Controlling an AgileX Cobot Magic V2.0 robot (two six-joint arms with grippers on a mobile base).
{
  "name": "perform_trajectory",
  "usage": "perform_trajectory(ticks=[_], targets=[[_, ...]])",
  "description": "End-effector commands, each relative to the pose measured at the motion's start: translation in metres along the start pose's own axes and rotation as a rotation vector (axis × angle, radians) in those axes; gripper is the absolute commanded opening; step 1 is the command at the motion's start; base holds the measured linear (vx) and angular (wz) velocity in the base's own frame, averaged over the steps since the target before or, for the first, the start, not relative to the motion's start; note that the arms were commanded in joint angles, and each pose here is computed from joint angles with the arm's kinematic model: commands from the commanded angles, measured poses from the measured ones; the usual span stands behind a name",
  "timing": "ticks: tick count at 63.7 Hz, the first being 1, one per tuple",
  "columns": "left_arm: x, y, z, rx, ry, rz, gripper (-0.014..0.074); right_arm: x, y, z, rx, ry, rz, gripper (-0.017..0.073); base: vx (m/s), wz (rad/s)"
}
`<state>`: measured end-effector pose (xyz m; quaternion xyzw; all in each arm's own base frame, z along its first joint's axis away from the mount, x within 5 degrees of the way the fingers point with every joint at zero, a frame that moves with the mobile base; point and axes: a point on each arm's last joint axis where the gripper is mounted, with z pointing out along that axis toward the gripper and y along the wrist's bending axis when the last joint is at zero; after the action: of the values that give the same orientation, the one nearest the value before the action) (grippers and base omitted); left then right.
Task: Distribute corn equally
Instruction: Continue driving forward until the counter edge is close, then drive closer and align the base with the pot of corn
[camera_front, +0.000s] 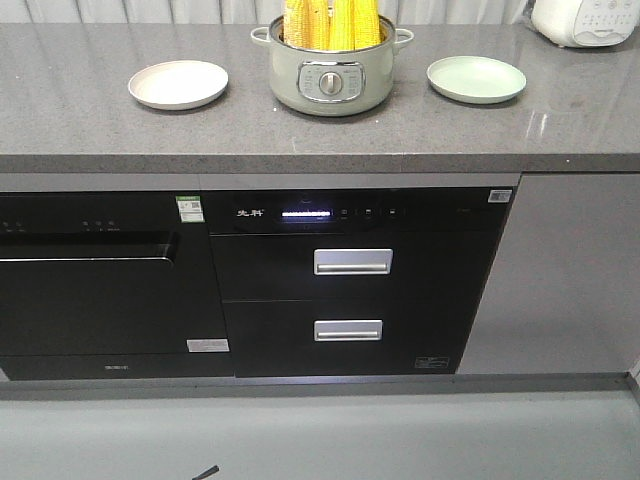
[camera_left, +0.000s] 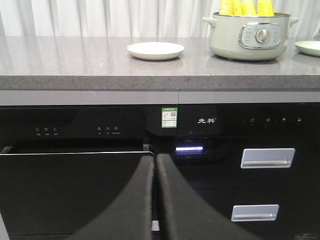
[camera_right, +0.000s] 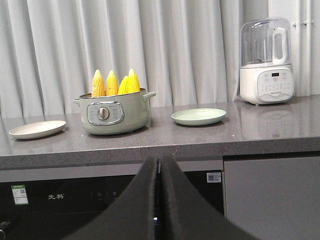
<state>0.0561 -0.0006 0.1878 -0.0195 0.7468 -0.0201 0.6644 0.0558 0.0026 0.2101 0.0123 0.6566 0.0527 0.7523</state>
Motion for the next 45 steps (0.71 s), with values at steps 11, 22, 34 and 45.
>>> perform_trajectory(ticks=[11,22,34,45], targets=[[-0.0028,0.0001,-0.0004,0.003,-0.079,-0.008,-0.0006,-0.0039,-0.0006,-0.0004,0.008,-0.064,-0.02,-0.0003,0.1,0.02],[-0.0028,0.0001,-0.0004,0.003,-0.079,-0.008,-0.0006,-0.0039,-0.0006,-0.0004,0.008,-0.064,-0.02,-0.0003,0.1,0.03],[-0.0028,0.0001,-0.0004,0.003,-0.079,-0.008,-0.0006,-0.0039,-0.0006,-0.0004,0.008,-0.064,-0.02,-0.0003,0.11,0.02],[-0.0028,0.0001,-0.0004,0.003,-0.079,-0.008,-0.0006,-0.0039,-0.0006,-0.0004,0.008,-0.064,-0.02,-0.0003,0.12,0.01]])
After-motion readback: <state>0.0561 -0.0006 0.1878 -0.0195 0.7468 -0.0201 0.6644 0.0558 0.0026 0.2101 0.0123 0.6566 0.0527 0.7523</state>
